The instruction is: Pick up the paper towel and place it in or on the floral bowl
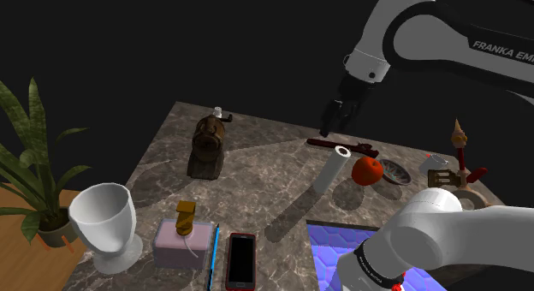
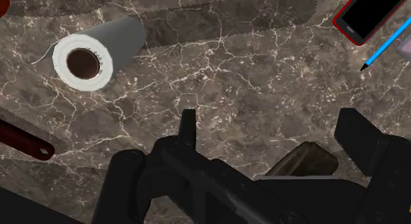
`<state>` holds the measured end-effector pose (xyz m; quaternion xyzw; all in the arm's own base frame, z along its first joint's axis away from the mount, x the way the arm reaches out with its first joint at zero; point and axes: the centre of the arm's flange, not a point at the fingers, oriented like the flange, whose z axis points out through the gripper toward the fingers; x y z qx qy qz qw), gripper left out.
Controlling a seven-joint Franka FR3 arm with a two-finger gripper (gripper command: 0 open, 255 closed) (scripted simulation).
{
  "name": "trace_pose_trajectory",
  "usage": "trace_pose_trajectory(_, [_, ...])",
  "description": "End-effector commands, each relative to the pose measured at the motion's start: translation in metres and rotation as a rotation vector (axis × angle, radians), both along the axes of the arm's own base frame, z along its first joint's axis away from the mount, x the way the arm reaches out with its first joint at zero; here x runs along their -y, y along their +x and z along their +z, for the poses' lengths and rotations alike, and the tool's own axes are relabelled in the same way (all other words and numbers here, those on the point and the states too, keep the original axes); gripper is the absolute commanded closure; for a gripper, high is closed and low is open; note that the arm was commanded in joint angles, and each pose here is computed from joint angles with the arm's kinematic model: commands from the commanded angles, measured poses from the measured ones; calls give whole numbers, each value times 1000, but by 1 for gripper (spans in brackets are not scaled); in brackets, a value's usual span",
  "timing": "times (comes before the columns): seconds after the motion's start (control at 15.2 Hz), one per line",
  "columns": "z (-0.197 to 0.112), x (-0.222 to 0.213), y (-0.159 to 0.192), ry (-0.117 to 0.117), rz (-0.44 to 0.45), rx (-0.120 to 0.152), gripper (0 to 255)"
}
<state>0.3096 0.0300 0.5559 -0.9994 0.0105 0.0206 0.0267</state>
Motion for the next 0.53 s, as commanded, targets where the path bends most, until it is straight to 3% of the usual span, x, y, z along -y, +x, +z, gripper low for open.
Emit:
trace_pose_trajectory(0.0, [0, 0, 0, 0, 0, 0, 0])
trace_pose_trajectory(0.46, [-54, 68, -6, -39, 199, 25, 0])
